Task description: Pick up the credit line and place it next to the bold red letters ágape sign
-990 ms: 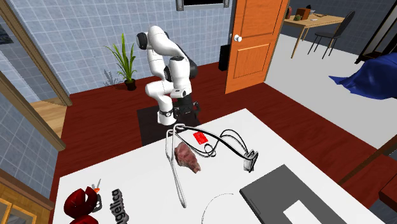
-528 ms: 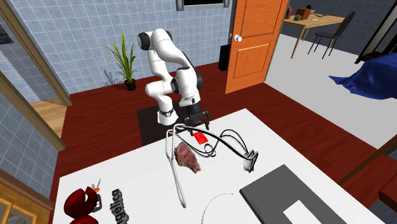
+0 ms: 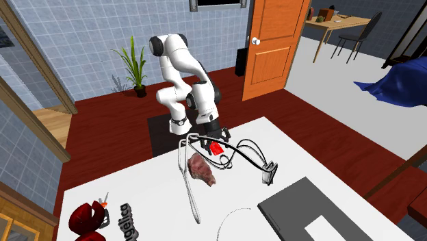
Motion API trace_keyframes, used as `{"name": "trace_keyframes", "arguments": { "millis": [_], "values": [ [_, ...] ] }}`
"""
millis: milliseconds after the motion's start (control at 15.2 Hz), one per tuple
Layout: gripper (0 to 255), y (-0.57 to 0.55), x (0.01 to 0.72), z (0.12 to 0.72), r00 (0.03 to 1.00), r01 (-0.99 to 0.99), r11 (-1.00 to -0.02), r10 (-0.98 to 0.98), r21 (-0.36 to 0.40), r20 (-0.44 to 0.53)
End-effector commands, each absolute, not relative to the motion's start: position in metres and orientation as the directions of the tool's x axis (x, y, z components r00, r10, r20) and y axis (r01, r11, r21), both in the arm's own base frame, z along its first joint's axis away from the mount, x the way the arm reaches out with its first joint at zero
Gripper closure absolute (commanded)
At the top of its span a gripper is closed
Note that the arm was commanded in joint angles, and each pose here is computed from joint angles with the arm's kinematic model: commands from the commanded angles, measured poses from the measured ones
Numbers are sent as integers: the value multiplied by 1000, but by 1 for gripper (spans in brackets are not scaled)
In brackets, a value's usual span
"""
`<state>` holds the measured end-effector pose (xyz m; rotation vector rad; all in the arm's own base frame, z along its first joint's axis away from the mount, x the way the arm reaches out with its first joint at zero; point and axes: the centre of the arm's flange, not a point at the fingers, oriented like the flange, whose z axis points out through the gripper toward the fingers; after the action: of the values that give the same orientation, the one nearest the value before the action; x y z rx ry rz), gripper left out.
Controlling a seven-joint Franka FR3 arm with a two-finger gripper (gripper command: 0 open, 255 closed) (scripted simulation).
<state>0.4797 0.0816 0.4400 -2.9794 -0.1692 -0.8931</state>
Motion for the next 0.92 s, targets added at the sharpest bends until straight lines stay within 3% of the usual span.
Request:
{"name": "trace_keyframes", "arguments": {
  "millis": [0, 396, 462, 858],
  "values": [
    [0, 81, 482, 436, 829, 112, -994, 96, 6, 550],
    [0, 81, 482, 436, 829, 112, -994, 96, 6, 550],
    [255, 81, 482, 436, 829, 112, -994, 96, 6, 550],
    [255, 82, 480, 435, 829, 112, -994, 96, 6, 550]
  ]
}}
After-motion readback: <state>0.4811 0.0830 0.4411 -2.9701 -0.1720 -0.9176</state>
